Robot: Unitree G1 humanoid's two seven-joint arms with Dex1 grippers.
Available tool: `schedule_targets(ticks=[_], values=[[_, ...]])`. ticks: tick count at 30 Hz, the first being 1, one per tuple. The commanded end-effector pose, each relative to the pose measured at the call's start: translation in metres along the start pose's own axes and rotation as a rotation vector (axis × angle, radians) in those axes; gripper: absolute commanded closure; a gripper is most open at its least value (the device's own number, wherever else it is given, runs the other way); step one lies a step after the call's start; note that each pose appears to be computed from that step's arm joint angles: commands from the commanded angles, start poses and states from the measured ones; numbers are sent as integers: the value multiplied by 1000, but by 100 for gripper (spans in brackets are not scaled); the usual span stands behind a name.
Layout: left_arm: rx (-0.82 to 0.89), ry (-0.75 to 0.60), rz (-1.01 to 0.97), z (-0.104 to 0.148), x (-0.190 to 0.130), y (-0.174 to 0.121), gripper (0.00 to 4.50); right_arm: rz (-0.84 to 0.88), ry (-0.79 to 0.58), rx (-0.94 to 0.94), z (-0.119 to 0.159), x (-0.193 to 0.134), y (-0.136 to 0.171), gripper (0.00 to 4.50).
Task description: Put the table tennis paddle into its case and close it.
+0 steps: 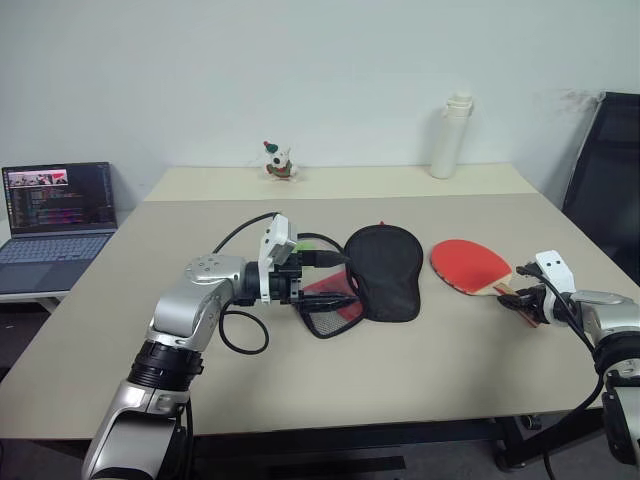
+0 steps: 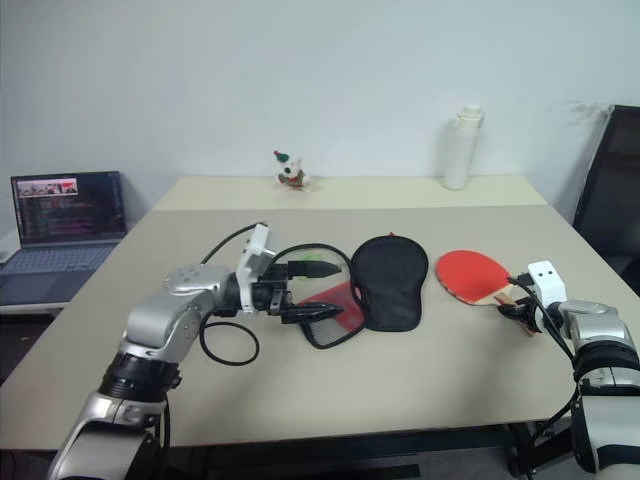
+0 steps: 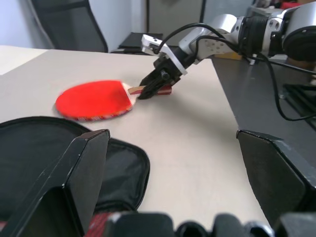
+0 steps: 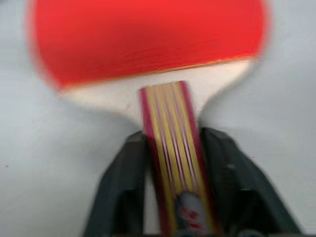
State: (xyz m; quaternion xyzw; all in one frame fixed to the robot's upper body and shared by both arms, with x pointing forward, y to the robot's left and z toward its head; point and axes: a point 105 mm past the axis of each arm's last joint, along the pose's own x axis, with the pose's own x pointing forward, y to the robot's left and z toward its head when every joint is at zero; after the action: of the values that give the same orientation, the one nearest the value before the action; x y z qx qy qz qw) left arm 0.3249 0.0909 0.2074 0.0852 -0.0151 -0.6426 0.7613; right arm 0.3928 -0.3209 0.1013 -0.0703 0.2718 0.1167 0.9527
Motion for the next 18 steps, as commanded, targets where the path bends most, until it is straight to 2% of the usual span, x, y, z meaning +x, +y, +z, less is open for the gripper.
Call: schedule_targets(ticks=[1, 5, 7, 12, 18], values=[[45, -21, 33, 12, -9, -2, 0, -88, -61, 25, 18, -18, -19, 343], [26, -35, 73, 9, -15, -5, 0, -150, -109, 34, 30, -36, -25, 343], [16, -32, 93, 6, -18, -7, 0, -148, -165, 41, 48, -44, -12, 343], [7, -15, 131, 0, -27, -12, 0, -111, -317, 79, 91, -57, 47, 343], [9, 20, 155, -7, -37, -13, 0, -12, -368, 206, 101, -33, 137, 343]])
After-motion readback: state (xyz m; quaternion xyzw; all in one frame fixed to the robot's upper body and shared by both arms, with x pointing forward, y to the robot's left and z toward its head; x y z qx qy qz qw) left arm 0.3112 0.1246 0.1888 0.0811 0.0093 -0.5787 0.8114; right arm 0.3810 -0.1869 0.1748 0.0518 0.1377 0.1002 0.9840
